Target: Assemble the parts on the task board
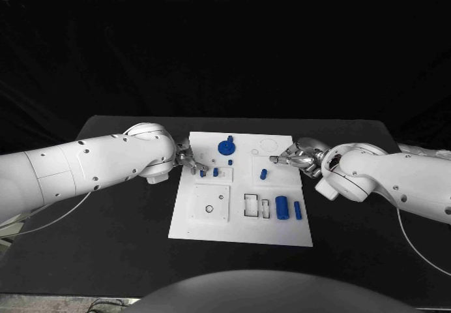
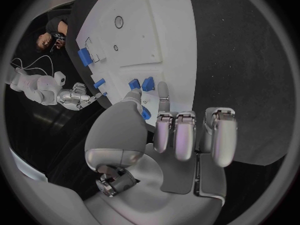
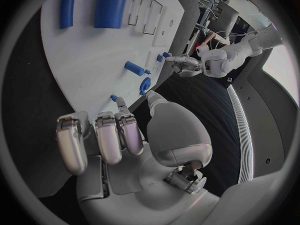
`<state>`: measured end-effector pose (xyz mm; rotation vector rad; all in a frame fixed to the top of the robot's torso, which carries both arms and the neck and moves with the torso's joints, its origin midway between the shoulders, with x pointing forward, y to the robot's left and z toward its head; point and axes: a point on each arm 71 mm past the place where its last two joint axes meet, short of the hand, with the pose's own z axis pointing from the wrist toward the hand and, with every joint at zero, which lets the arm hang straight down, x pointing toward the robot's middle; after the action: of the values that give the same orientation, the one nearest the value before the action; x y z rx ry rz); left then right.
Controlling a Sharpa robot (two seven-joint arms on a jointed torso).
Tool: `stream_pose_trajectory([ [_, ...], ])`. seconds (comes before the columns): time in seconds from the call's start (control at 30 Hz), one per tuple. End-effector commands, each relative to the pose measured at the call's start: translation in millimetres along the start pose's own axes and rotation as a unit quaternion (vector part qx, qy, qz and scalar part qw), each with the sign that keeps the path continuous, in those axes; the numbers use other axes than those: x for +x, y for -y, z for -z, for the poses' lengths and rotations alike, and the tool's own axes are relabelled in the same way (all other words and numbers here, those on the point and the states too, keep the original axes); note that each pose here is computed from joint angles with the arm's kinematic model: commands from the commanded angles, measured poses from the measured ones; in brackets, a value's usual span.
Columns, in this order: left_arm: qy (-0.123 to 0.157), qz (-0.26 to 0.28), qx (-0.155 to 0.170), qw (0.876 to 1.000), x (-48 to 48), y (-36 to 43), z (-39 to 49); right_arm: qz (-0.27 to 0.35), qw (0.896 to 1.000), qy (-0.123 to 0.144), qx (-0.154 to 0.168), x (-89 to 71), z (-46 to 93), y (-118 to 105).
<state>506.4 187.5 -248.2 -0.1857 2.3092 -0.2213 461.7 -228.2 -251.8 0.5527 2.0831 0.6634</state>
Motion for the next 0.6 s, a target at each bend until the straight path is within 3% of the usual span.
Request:
stream_pose_trajectory([
  [0.03, -0.006, -0.009, 0.002, 1.000, 0.1, 1.9, 0.1, 0.006, 1.000, -0.006, -0.004, 1.6, -0.1, -0.8],
  [0.6, 0.010, 0.004, 0.019, 1.000, -3.1, 4.3, -1.0, 0.006, 1.000, -0.006, -0.003, 1.4, -0.1, -0.4],
])
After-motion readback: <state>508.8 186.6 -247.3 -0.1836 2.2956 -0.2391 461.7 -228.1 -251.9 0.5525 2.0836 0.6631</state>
